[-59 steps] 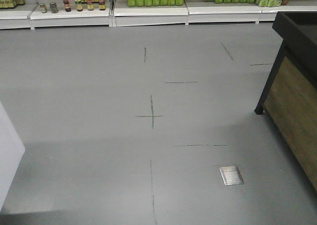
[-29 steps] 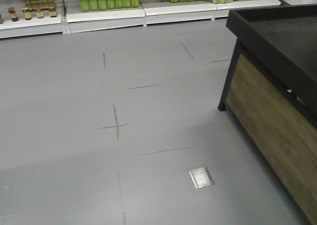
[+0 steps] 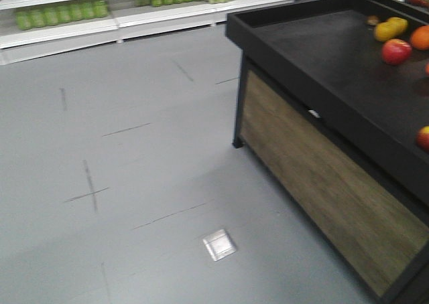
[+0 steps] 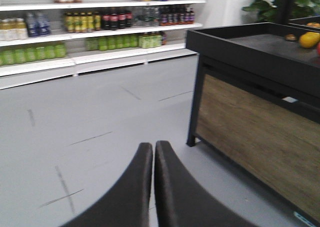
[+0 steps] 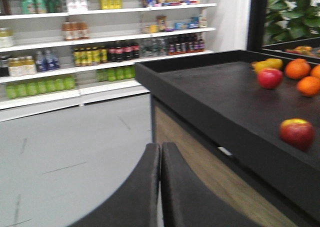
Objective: Pick three apples into basket with both arms
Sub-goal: 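Turn and drive the base up to the table holding the blue basket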
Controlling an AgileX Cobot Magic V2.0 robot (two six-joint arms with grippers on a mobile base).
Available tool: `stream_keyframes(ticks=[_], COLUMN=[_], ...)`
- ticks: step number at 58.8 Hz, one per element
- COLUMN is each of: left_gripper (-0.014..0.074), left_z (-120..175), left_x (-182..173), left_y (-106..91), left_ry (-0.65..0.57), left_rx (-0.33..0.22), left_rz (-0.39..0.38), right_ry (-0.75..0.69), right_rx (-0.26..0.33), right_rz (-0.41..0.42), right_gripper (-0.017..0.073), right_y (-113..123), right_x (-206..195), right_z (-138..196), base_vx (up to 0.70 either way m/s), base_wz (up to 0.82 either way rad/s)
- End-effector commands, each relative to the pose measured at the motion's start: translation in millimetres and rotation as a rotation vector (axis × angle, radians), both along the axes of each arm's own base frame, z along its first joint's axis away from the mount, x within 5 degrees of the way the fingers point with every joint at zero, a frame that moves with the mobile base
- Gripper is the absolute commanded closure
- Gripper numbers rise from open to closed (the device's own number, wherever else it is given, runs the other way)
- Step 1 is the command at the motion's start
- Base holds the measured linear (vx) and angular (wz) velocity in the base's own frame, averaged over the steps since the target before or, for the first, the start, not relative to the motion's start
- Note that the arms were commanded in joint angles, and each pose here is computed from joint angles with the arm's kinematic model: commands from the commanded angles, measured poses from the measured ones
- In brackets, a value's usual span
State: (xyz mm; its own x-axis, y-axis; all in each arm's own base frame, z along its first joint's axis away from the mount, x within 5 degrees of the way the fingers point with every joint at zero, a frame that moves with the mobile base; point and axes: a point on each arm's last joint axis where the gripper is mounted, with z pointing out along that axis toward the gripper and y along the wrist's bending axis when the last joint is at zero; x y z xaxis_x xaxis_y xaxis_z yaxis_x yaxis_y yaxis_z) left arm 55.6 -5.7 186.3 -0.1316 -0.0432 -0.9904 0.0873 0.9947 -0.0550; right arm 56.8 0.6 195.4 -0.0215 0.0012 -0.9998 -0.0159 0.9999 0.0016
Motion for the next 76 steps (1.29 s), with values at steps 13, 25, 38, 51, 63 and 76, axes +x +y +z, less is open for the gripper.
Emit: stream_keyframes(ticks=[13,25,38,51,63,76], left_gripper=[0.0599,0.0599,0.0599,0.0599,0.0599,0.0599], left_z=[15.7,15.7,15.7,15.7,15.7,15.7], left_x=[-1.3,-1.3,-1.3,-1.3,-1.3,-1.3], left_y=[0.6,0.6,0.6,0.6,0.6,0.6], left_ry=[-0.108,-0.108,-0.108,-0.108,-0.108,-0.108], left_rx=[-0.012,-0.012,-0.012,-0.012,-0.012,-0.012], left_rz=[0.006,0.006,0.006,0.006,0.006,0.006], right_ry=[-0.074,-0.074,-0.074,-0.074,-0.074,-0.074], right_rx=[-0.011,-0.011,-0.011,-0.011,-0.011,-0.011], right_rz=[0.002,0.002,0.002,0.002,0.002,0.002], right_gripper=[0.0567,0.0567,0.0567,0.0567,0.0567,0.0567], right_y=[0.3,0.3,0.3,0.3,0.3,0.3], right_x=[-0.5,-0.5,-0.5,-0.5,-0.5,-0.5], right_z=[3.5,3.5,3.5,3.5,3.5,3.5], base_vx=[0.13,0.14,0.14,0.14,0.13,0.12], base_wz=[-0.51,-0.54,-0.55,-0.54,-0.5,-0.47])
